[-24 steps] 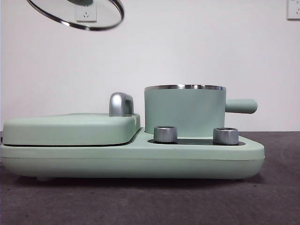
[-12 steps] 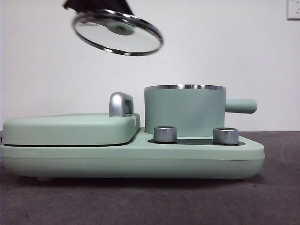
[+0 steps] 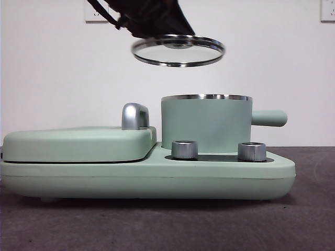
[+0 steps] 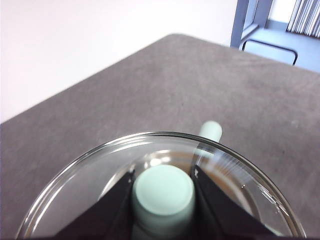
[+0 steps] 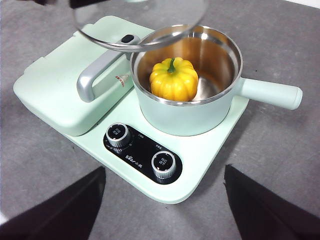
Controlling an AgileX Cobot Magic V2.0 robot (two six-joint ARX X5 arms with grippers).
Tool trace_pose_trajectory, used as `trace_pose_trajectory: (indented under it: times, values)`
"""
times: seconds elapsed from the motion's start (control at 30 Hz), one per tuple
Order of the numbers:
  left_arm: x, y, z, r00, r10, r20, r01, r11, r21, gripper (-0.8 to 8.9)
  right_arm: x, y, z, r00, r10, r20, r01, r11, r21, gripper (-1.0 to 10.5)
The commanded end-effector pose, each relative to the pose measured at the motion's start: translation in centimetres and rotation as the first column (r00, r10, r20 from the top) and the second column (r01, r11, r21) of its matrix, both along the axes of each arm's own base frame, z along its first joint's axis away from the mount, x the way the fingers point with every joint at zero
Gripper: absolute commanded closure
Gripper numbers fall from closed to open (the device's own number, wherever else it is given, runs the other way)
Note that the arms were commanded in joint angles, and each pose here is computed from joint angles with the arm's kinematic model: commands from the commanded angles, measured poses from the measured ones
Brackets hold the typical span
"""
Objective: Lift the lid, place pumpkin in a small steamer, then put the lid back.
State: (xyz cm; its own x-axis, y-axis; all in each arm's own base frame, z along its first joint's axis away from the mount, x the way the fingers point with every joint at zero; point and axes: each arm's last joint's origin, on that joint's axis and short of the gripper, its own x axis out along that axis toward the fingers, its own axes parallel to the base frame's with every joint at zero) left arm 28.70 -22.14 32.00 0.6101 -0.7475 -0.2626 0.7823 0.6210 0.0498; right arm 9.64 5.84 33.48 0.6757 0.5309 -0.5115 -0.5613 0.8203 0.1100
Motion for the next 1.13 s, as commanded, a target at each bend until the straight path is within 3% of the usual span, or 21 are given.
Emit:
trace_pose_trajectory:
  times: [0.03, 0.37, 1.13]
  values:
    - [0.7, -1.0, 0.0, 1.000, -0.006, 0.017, 0.007, 0.998, -0.055, 8.04, 0.1, 0.1, 0.2, 1.000, 0.014, 0.019, -0.014, 1.000, -0.005, 5.8]
    - [2.3, -2.2, -2.2, 1.000, 0.003, -0.009, -0.004, 0.996, -0.092, 8.04, 0.1, 0.1, 0.2, 1.000, 0.017, 0.025, -0.017, 1.000, -0.014, 5.8]
    - [2.7, -4.8, -5.7, 0.998, -0.040, -0.039, 0.038, 0.997, -0.064, 8.04, 0.1, 0.1, 0.2, 1.000, 0.017, 0.024, -0.017, 1.000, -0.014, 5.8]
